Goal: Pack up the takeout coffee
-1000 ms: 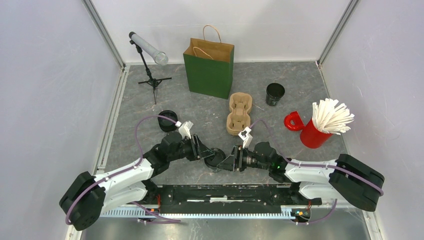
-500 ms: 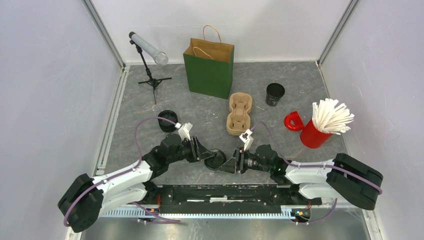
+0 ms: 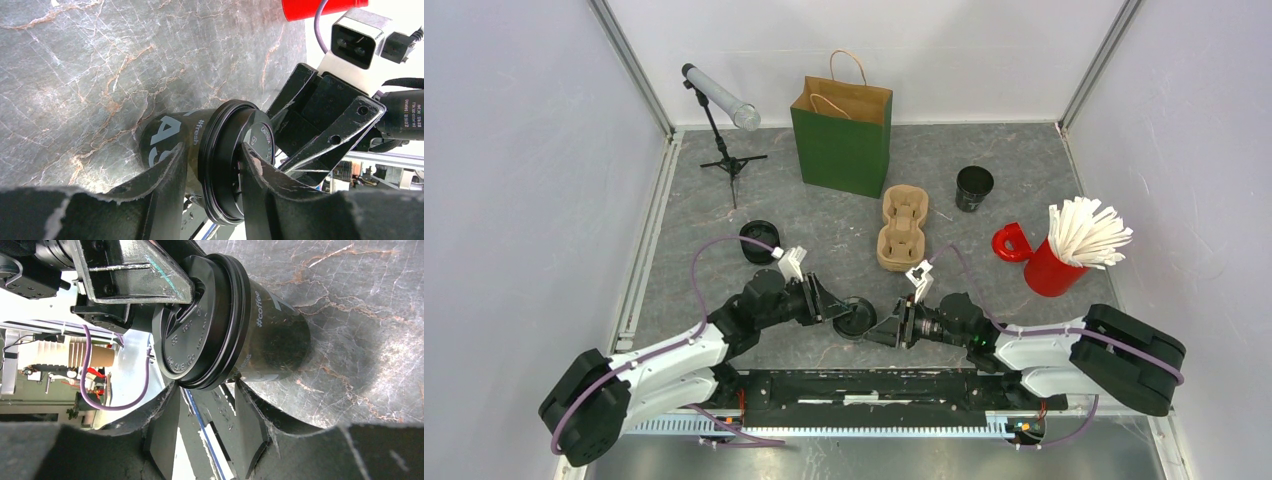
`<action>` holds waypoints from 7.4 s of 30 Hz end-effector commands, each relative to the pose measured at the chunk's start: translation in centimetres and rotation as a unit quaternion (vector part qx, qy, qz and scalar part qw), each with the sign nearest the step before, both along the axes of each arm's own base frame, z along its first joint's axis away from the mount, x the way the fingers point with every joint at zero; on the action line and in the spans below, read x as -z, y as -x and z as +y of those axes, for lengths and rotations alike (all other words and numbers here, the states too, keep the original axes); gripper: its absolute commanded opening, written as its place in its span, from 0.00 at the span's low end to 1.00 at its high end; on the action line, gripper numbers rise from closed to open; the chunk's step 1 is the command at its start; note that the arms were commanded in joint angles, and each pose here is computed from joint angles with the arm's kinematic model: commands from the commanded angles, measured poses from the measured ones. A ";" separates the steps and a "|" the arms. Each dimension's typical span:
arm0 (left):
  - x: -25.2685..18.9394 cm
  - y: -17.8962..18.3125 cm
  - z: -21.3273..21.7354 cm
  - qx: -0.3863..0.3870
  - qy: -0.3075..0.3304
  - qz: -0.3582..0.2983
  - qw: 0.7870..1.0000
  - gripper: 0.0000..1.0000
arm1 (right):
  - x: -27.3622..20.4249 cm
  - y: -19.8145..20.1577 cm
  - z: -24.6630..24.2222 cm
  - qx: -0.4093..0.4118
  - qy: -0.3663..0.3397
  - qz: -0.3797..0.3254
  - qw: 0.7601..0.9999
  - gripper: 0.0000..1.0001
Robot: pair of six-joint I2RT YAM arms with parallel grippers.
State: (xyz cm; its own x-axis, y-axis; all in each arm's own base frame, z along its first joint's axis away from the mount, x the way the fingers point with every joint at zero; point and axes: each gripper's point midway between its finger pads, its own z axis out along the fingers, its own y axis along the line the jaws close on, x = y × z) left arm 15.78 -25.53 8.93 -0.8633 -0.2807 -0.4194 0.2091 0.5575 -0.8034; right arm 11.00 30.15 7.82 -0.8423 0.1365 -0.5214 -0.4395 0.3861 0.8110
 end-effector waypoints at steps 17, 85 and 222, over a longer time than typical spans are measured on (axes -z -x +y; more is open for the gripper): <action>5.7 3.0 1.1 -0.001 -0.081 0.073 0.994 0.46 | 1.0 -1.4 -1.9 0.048 0.047 -0.021 0.998 0.67; 4.3 3.0 0.2 0.057 -0.086 -0.021 0.994 0.43 | -4.4 -5.4 -4.0 0.119 0.105 -0.142 0.977 0.71; -1.7 2.6 -1.2 0.070 -0.009 -0.094 0.993 0.47 | -6.9 -2.1 0.7 -0.046 0.069 -0.212 0.974 0.59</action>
